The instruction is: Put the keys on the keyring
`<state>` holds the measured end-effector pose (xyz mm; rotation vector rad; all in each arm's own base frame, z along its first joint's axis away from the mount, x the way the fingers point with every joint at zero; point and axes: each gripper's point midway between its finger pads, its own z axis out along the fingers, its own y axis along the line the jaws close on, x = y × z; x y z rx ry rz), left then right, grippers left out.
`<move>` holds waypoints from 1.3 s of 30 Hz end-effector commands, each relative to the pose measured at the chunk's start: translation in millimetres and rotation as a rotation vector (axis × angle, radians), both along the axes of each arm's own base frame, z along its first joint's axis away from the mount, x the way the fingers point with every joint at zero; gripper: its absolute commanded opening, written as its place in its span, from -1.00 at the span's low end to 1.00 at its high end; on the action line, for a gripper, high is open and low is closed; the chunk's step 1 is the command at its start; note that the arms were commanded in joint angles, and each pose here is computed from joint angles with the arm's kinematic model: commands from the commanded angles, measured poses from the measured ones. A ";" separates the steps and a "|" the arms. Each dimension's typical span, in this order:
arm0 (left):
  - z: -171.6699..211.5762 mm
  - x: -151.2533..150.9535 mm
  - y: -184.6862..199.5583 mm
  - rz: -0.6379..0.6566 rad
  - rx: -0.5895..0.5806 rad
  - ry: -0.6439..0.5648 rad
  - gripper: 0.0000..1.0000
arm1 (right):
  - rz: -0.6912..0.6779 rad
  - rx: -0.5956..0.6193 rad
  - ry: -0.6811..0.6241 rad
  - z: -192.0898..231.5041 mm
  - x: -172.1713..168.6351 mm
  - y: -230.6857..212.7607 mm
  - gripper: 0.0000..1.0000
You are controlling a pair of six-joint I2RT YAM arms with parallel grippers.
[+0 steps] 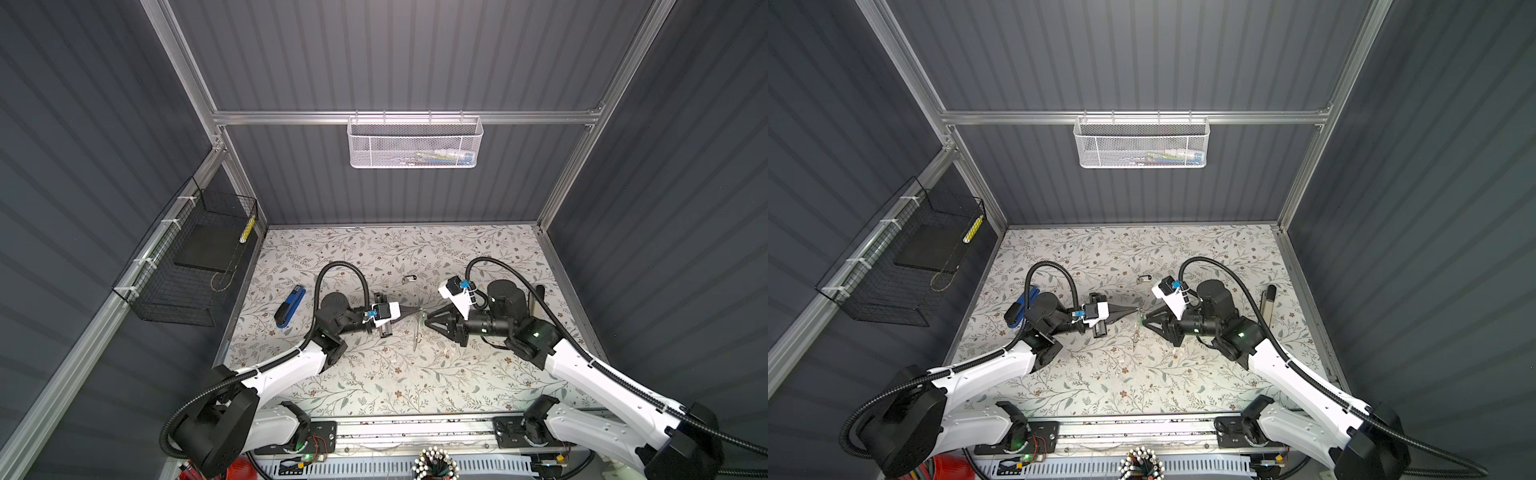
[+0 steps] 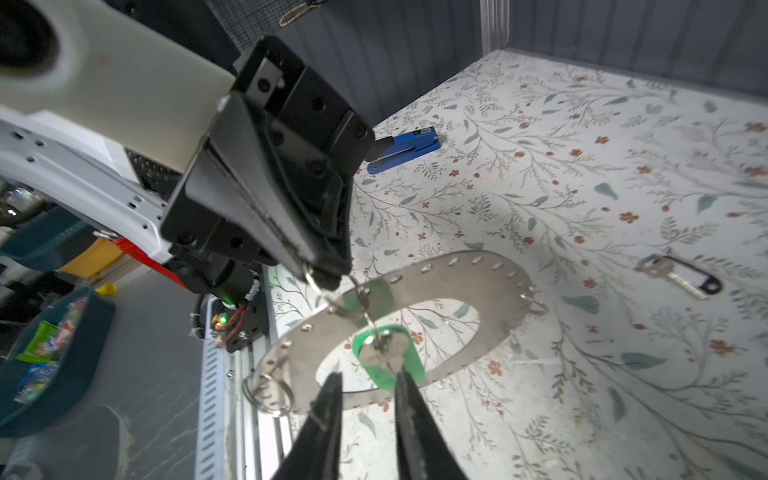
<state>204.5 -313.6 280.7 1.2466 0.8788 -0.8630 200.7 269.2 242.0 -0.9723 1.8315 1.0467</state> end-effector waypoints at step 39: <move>39.0 -8.5 -5.7 -0.175 -0.091 0.095 -1.00 | 0.099 0.002 -0.418 56.8 10.5 11.6 -0.82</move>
